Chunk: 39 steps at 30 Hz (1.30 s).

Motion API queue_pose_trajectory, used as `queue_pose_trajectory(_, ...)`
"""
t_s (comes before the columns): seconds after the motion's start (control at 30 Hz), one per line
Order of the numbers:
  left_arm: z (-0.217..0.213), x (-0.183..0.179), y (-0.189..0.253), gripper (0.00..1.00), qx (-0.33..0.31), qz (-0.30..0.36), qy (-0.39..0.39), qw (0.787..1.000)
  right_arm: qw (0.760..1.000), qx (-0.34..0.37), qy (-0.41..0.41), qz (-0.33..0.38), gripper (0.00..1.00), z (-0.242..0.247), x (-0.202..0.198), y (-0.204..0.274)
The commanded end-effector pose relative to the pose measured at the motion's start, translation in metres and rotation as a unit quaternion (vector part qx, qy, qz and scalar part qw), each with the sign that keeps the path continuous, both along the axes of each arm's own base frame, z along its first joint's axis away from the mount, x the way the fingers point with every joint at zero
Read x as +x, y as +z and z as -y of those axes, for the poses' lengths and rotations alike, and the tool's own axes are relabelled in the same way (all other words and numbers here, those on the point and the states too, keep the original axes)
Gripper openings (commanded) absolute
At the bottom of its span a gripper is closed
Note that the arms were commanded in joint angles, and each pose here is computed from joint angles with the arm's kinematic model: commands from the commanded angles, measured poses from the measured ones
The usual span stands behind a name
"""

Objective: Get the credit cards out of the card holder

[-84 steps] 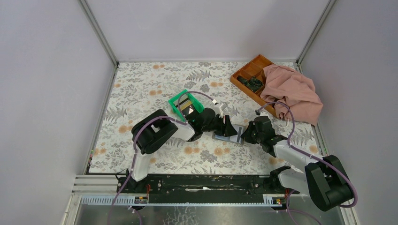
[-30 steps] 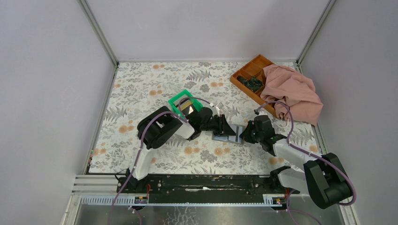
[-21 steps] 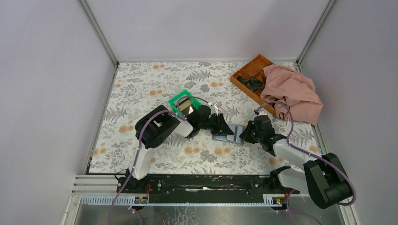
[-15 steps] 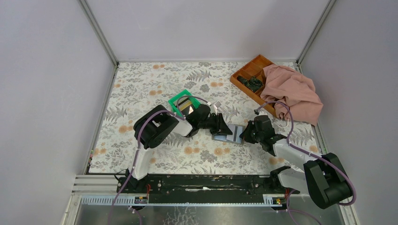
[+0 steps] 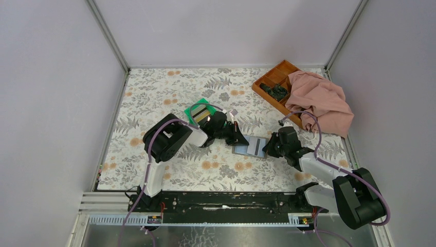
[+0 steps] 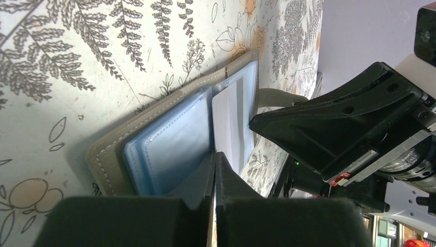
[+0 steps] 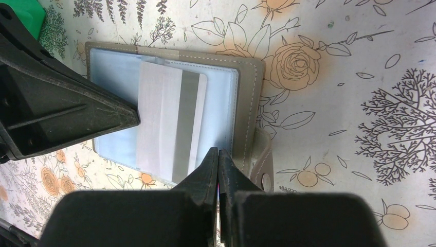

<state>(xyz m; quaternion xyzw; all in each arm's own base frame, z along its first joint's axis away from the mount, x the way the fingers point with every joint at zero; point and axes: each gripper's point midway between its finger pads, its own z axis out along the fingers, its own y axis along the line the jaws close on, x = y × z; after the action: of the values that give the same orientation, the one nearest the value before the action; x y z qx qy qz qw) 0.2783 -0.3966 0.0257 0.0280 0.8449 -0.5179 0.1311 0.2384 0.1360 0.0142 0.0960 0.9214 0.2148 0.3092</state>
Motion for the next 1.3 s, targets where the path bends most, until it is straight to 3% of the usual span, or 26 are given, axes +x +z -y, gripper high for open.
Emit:
queue_pose_trajectory(0.0, -0.003, -0.007, -0.014, 0.00, 0.012, -0.020, -0.015, 1.000, 1.000, -0.015, 0.009, -0.020, 0.00, 0.002, -0.007, -0.007)
queue_pose_trajectory(0.43, -0.010, -0.003, -0.008, 0.01, 0.007, -0.014, -0.015, 1.000, 1.000, -0.014, 0.009, -0.020, 0.00, 0.002, -0.008, -0.007)
queue_pose_trajectory(0.57, -0.004, -0.006, -0.015, 0.24, 0.007, -0.027, -0.019, 0.999, 1.000, -0.014, 0.010, -0.020, 0.00, 0.002, -0.008, -0.007)
queue_pose_trajectory(0.77, 0.003, -0.011, -0.016, 0.38, 0.007, -0.025, -0.025, 0.999, 1.000, -0.014, 0.011, -0.019, 0.00, 0.002, -0.008, -0.007)
queue_pose_trajectory(1.07, 0.018, -0.020, -0.001, 0.37, -0.043, -0.029, -0.033, 0.998, 1.000, -0.014, 0.010, -0.019, 0.00, 0.002, -0.008, -0.007)
queue_pose_trajectory(1.27, 0.018, -0.021, -0.002, 0.19, -0.034, -0.027, -0.035, 0.998, 1.000, -0.014, 0.010, -0.020, 0.00, 0.002, -0.008, -0.007)
